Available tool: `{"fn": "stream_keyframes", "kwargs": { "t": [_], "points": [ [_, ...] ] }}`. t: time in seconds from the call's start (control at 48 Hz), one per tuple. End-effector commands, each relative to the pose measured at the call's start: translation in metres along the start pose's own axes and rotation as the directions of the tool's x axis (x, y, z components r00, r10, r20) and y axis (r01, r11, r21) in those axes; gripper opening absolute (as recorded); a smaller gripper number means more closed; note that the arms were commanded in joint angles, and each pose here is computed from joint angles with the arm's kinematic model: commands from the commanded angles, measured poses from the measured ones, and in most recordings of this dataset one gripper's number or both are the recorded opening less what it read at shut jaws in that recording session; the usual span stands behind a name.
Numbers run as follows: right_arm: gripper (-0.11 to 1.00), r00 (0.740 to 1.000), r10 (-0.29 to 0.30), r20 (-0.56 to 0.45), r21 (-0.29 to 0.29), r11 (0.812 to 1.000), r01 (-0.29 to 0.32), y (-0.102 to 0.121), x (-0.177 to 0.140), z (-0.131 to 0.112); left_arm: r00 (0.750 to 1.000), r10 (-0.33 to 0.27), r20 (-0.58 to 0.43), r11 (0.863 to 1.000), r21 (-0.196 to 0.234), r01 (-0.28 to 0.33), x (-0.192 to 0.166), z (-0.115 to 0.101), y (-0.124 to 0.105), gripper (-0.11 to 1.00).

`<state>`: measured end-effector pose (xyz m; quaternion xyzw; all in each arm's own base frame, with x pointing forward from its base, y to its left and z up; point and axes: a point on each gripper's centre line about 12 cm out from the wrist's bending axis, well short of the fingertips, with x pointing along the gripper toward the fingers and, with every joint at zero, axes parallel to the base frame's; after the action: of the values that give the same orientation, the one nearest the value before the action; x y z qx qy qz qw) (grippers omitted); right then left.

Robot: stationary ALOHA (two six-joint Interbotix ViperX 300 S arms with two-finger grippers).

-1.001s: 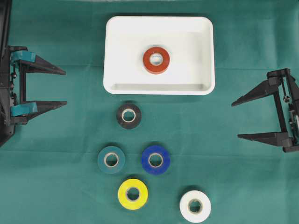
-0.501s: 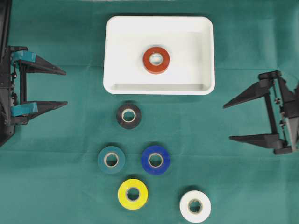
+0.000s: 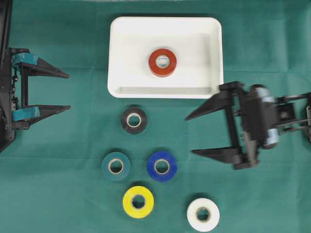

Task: Pick up the tape from a random location and place it into the white case.
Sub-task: 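Move the right gripper toward the blue tape roll, then lower the right gripper into the blue roll's hole and close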

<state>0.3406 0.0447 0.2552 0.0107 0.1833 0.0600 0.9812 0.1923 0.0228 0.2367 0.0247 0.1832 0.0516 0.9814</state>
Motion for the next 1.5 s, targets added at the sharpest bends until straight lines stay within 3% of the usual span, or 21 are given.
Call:
{"fn": "stream_keyframes", "kwargs": {
  "t": [0.0, 0.229, 0.48, 0.772, 0.959, 1.147, 1.314, 1.481],
  "points": [
    [0.91, 0.999, 0.005, 0.038, -0.006, 1.000, -0.005, 0.002, 0.015, 0.019, 1.000, -0.002, 0.012, 1.000, -0.002, 0.002, 0.001, 0.004, 0.000, 0.98],
    [0.91, 0.999, 0.008, 0.035, -0.011, 1.000, -0.007, 0.004, 0.052, 0.036, 1.000, -0.002, 0.012, 1.000, -0.002, 0.002, 0.001, 0.004, 0.000, 0.98],
    [0.91, 1.000, 0.013, 0.021, -0.017, 1.000, -0.013, 0.007, 0.062, 0.041, 1.000, -0.003, 0.008, 1.000, -0.005, 0.003, 0.001, 0.004, 0.000, 0.98],
    [0.91, 0.992, 0.006, -0.124, 0.017, 1.000, -0.004, 0.008, 0.064, 0.036, 1.000, -0.003, 0.008, 1.000, -0.007, 0.003, 0.001, 0.004, 0.000, 0.98],
    [0.91, 0.954, 0.001, -0.301, 0.040, 0.999, 0.012, 0.011, 0.075, 0.028, 1.000, -0.003, 0.009, 1.000, -0.007, 0.003, 0.001, 0.004, 0.000, 0.98],
    [0.91, 0.894, 0.001, -0.449, 0.047, 0.999, 0.022, 0.018, 0.085, 0.022, 1.000, -0.003, 0.011, 1.000, -0.007, 0.003, 0.001, 0.005, 0.000, 0.98],
    [0.91, 0.838, -0.007, -0.546, 0.063, 0.997, 0.049, 0.019, 0.090, 0.020, 1.000, -0.003, 0.009, 1.000, -0.008, 0.003, 0.001, 0.004, 0.000, 0.98],
    [0.91, 0.809, -0.013, -0.587, 0.052, 0.997, 0.054, 0.020, 0.092, 0.020, 1.000, -0.003, 0.012, 1.000, -0.007, 0.003, 0.001, 0.005, 0.000, 0.98]
  ]
}}
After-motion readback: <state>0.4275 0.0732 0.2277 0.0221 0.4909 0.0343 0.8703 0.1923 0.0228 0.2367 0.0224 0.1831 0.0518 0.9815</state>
